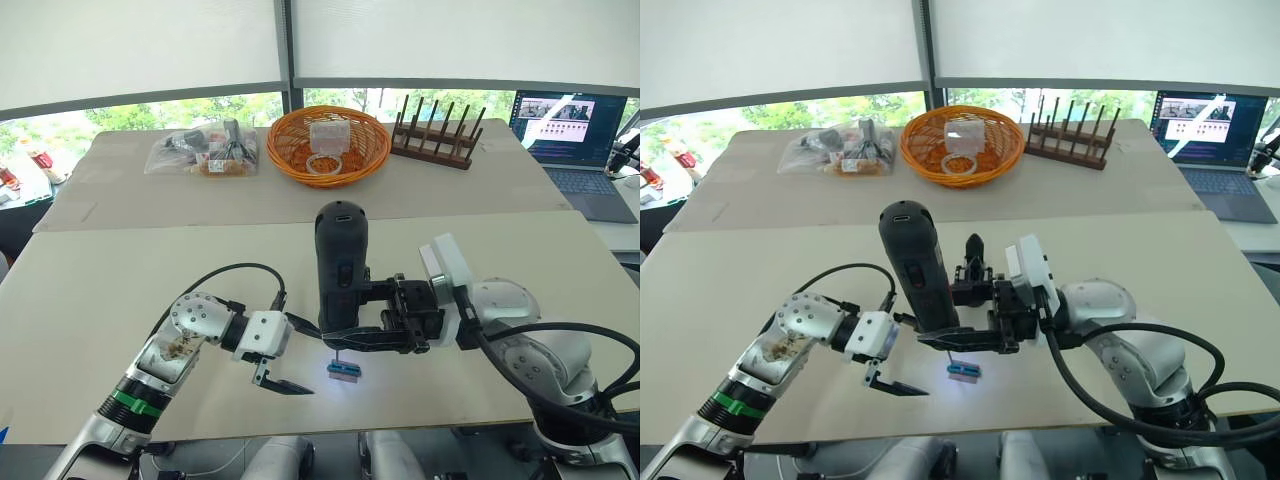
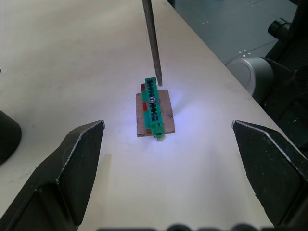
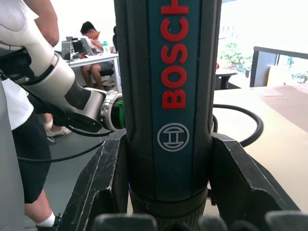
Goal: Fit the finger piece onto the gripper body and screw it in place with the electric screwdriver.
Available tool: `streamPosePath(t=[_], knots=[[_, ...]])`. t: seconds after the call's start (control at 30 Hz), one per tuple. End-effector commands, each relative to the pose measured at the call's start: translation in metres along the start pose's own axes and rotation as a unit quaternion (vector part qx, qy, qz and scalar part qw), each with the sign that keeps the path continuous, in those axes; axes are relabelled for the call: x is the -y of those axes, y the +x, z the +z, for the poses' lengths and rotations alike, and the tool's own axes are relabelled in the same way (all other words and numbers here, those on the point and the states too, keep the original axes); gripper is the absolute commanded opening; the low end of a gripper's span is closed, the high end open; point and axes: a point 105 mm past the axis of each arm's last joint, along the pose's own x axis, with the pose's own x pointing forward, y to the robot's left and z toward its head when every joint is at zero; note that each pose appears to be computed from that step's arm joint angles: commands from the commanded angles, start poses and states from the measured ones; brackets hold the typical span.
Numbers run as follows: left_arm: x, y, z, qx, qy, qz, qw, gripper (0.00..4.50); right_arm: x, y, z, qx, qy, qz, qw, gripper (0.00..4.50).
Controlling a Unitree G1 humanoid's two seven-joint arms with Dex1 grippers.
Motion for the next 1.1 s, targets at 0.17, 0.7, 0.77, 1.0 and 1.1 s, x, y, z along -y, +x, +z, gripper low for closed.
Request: streamPosePath(t=[0.17, 0.7, 0.77, 1.0, 1.1], knots=[[-0.002, 0.008, 0.007, 0.012, 0.026, 0.012, 1.000, 4.50, -0.009, 0.001, 0.005, 0.011, -0.036, 0.005, 0.999, 1.96], [-0.009, 0.009, 0.012, 0.014, 0.027, 0.020, 0.999, 4.50, -0.005, -0.002, 0.001, 0.003, -0.042, -0.007, 0.999, 1.96], [-0.009, 0.009, 0.012, 0.014, 0.027, 0.021, 0.999, 4.50, -0.006, -0.002, 0.000, 0.001, -0.042, -0.006, 0.999, 1.96], [-0.008, 0.009, 0.013, 0.015, 0.027, 0.020, 0.999, 4.50, -0.007, -0.002, -0.003, -0.004, -0.043, -0.004, 0.999, 1.96], [-0.009, 0.009, 0.013, 0.015, 0.027, 0.021, 0.999, 4.50, -0.006, -0.002, -0.003, -0.004, -0.043, -0.005, 0.999, 1.96]])
